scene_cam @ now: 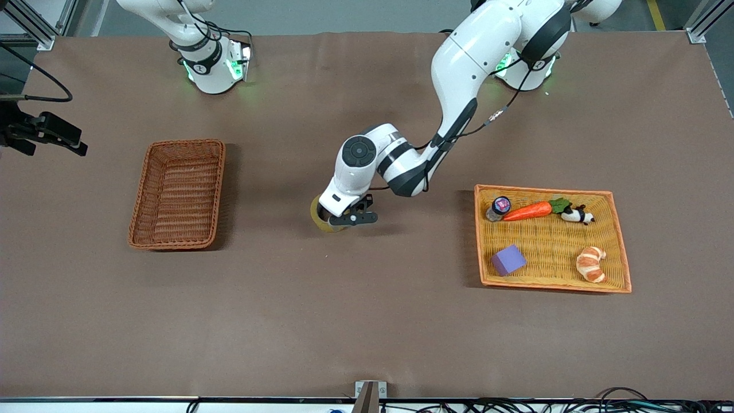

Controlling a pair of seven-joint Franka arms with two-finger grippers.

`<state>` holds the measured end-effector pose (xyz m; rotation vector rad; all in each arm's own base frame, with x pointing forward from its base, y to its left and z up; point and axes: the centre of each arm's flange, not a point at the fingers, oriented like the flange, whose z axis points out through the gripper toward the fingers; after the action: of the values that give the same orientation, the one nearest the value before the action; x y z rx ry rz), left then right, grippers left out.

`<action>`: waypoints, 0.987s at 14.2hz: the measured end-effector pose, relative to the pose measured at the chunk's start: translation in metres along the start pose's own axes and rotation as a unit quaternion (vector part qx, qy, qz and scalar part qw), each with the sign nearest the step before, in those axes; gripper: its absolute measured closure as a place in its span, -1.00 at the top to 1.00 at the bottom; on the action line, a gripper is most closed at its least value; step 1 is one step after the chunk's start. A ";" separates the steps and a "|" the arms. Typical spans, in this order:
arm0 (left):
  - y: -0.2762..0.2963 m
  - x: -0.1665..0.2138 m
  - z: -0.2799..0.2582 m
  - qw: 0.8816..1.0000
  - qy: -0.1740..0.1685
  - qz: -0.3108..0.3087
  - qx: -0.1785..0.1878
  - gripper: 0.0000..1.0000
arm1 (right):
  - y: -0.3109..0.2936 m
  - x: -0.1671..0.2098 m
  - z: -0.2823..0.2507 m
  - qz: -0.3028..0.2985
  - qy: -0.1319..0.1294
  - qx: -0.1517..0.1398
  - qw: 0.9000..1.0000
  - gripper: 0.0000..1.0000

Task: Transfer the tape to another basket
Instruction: 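Set the tape on the table while the right gripper reaches toward it, then grasp the tape rim with the right gripper while the left gripper withdraws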

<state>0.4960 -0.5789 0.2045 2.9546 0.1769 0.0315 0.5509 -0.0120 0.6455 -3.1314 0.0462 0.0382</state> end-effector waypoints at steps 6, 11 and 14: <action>-0.059 0.098 -0.225 0.995 0.060 -0.062 0.051 1.00 | -0.042 0.000 0.008 -0.033 -0.012 0.032 0.999 1.00; -0.191 0.151 -0.412 0.990 0.093 -0.087 0.066 1.00 | -0.175 0.020 0.077 -0.040 -0.031 0.026 0.998 1.00; -0.272 0.161 -0.475 0.989 0.087 -0.076 0.090 1.00 | -0.265 0.026 0.154 -0.039 -0.018 0.027 0.999 1.00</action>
<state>0.6086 -0.2092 0.6242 3.1061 0.4504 0.2656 0.5806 0.2541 0.4932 -3.0741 -0.0740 0.0906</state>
